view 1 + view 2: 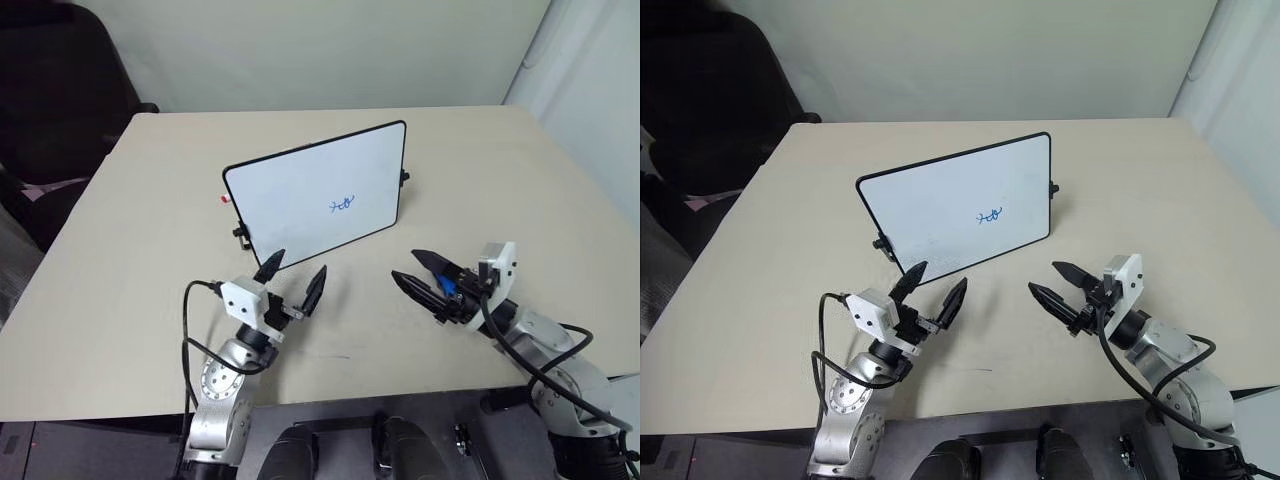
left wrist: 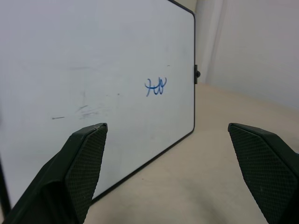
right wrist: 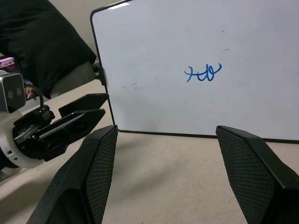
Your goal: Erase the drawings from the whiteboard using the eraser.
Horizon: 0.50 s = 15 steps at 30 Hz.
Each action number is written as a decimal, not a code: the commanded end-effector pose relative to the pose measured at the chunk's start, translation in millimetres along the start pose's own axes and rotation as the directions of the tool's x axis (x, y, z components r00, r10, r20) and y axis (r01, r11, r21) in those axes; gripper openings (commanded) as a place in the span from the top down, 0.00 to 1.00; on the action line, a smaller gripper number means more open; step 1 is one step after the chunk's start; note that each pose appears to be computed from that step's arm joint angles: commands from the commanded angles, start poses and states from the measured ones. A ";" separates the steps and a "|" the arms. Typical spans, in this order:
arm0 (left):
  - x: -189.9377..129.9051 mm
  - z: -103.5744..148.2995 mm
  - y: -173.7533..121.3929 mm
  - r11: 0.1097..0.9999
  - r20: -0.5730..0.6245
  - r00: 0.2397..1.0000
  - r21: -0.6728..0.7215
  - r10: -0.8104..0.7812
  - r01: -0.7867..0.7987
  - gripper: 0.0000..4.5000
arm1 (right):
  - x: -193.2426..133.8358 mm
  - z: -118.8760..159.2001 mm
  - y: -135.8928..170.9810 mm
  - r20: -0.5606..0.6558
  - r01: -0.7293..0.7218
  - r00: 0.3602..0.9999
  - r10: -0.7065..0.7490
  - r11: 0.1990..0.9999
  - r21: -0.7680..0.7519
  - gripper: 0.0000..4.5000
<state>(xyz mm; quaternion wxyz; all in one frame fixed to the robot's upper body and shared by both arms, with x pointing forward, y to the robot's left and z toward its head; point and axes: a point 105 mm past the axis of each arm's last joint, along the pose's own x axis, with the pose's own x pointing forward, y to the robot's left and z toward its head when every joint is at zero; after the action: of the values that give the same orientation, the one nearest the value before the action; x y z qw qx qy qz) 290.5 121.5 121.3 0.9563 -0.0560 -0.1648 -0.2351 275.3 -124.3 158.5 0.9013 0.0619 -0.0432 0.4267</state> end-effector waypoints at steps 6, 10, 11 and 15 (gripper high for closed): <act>5.2 3.7 6.2 1.000 0.028 0.999 -0.002 -0.015 0.015 0.00 | -1.9 6.5 -1.7 -0.027 0.063 0.998 -0.063 0.998 -0.009 0.21; 7.3 1.3 2.7 0.999 0.024 0.999 -0.013 -0.030 0.030 0.00 | -3.8 3.2 -14.7 -0.166 0.138 0.975 -0.147 0.988 -0.065 0.21; 7.6 0.6 1.9 0.999 0.022 0.999 -0.015 -0.031 0.032 0.00 | -4.8 7.5 -19.9 -0.182 0.162 0.967 -0.178 0.982 -0.097 0.21; 6.4 -0.5 1.7 0.999 0.022 0.999 -0.022 -0.029 0.029 0.00 | -6.9 19.4 -33.2 -0.250 0.196 0.941 -0.230 0.968 -0.154 0.09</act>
<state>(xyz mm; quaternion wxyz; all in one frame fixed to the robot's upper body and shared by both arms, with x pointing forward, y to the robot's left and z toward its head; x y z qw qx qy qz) 298.1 121.8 115.1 0.9546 -0.0660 -0.1556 -0.2454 297.8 -151.0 163.2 0.9393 -0.0356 0.0657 0.3349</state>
